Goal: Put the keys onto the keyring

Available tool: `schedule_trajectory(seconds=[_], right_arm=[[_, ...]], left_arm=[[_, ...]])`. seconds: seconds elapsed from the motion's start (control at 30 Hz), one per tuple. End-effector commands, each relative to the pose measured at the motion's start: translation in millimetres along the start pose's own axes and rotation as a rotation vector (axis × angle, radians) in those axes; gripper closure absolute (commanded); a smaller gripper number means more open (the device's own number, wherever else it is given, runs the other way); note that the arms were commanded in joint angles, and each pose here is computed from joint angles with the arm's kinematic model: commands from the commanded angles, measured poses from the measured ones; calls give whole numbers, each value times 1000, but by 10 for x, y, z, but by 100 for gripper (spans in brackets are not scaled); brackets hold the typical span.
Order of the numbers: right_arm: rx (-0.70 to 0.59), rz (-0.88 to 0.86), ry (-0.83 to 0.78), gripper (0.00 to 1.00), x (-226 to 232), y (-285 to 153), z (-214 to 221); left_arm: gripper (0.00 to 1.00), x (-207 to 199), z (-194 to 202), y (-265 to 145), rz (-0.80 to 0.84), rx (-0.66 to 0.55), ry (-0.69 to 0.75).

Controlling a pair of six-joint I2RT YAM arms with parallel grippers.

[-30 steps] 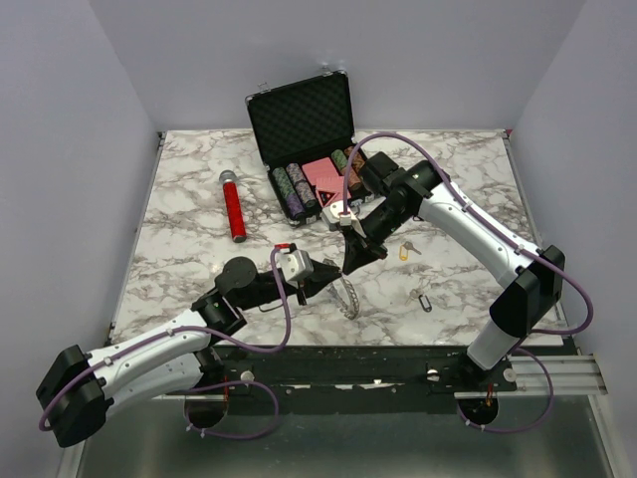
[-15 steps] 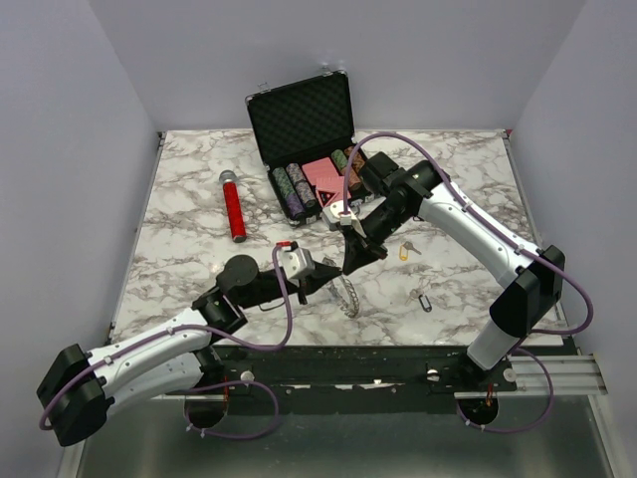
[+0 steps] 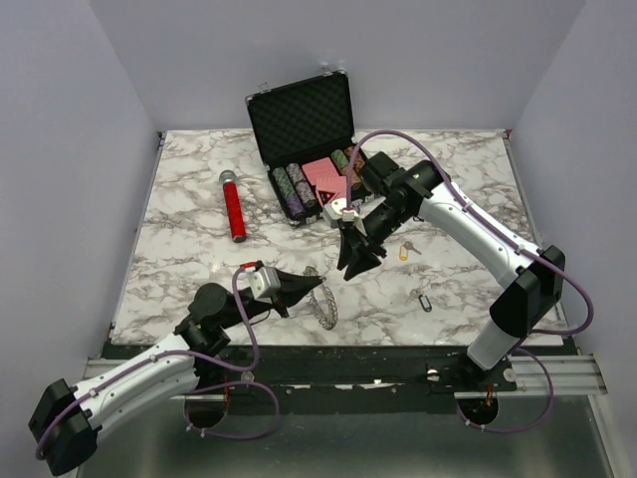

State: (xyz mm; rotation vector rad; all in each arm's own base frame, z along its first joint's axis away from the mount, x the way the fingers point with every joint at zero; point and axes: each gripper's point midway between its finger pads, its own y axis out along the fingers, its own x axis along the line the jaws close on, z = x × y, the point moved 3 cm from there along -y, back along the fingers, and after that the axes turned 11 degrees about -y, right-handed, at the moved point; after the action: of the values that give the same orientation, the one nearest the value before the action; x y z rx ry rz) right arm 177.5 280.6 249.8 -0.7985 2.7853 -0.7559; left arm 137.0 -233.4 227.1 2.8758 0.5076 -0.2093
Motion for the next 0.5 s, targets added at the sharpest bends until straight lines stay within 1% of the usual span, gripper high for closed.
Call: schedule_trajectory(seconds=[0.0,0.17,0.33,0.47], right_arm=[[-118,-62,-5,60,183,18,-154],[-196,-81,-11,59,195,61,-209],[-257,-96,1,59,180,83,-296],[-303,-114,16,58,139,121,-357]], left_arm=[[100,-157,-239,-74,100,-144,1],[100,-279,-251,-126,210,-151,-13],[100,-246,-336,-150,204,-197,-65],[100,-223,-372,-117,190,-207,-106]])
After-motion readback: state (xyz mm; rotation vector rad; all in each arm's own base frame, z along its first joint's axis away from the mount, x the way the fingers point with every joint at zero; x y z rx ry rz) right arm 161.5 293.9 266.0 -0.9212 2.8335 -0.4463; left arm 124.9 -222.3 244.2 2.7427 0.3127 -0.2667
